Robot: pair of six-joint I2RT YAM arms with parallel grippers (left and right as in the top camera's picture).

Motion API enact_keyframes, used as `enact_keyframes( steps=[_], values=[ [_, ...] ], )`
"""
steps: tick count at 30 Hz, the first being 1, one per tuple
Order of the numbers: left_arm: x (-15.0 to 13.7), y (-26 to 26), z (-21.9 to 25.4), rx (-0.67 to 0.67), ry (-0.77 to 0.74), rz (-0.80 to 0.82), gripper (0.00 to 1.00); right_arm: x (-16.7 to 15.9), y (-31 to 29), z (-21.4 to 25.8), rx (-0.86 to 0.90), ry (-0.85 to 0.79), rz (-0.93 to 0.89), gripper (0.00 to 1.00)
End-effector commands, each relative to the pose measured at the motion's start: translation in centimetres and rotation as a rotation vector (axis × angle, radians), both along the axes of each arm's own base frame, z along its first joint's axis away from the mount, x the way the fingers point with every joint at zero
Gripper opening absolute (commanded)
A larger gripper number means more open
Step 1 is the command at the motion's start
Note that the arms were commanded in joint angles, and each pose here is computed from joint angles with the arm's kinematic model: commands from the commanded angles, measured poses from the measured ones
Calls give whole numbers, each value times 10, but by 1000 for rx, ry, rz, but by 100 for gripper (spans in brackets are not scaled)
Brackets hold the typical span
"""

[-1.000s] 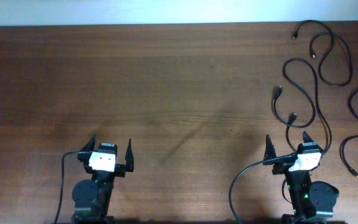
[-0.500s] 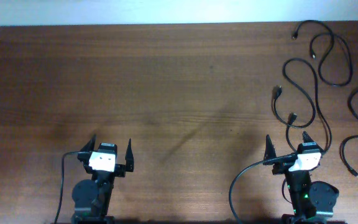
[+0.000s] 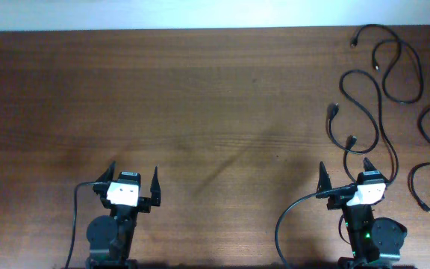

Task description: Untangle cables

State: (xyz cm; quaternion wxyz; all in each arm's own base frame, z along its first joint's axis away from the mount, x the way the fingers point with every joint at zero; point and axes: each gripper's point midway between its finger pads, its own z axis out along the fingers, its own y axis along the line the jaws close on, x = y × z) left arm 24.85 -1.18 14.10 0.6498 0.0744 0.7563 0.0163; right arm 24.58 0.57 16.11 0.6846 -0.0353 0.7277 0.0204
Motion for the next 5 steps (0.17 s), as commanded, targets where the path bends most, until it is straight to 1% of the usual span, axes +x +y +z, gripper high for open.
enact_keyframes(
  steps=[1, 5],
  values=[
    [0, 0, -1, 16, -5, -3, 99, 0, 1, -2, 6, 4, 6, 99],
    [0, 0, -1, 16, -5, -3, 99, 0, 1, -2, 6, 4, 6, 99]
  ],
)
